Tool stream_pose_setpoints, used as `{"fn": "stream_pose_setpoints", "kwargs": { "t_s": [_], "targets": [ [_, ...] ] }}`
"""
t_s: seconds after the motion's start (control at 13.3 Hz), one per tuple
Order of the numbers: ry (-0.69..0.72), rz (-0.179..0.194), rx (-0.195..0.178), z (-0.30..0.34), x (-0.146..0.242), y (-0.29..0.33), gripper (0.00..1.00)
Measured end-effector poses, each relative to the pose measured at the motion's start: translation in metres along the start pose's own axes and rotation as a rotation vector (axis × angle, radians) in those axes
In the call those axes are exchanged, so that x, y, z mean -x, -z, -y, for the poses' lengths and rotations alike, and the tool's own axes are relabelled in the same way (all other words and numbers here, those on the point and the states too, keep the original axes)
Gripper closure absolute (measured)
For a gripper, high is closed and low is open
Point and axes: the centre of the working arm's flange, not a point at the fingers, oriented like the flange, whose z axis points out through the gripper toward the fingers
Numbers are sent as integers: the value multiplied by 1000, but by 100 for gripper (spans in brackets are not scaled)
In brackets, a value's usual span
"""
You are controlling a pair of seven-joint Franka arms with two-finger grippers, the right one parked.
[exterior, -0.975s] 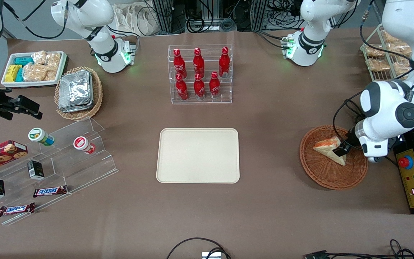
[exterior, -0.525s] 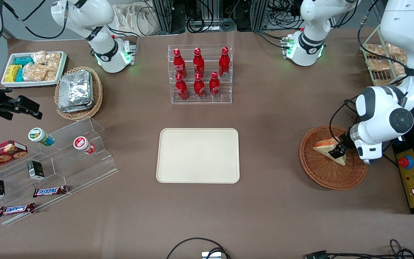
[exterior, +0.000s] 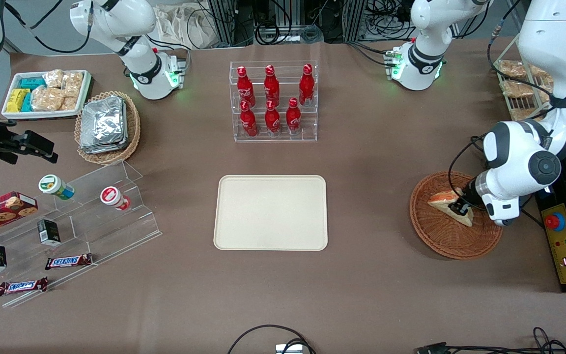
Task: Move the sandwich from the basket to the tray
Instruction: 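Lift the sandwich and carry it with the left gripper to the tray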
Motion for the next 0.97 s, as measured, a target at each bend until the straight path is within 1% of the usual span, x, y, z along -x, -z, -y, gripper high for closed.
{"fn": "stream_pose_setpoints", "kwargs": {
  "t_s": [0.15,0.22,0.38,0.45,0.53,0.6,0.67,0.82,0.97],
  "targets": [
    [-7,-9,10,-7,-1,10,67],
    [-18,-4,2,-12,-1,20,69],
    [-74,30,-45,-31,11,53,71],
    [-121,43,-59,-46,22,75,72],
    [-169,48,-61,-63,38,98,76],
    [-218,46,-55,-83,58,119,81],
    [-270,38,-46,-103,83,137,83],
    [-385,16,-28,-141,141,156,83],
    [-508,7,-35,-175,201,147,84]
  ]
}}
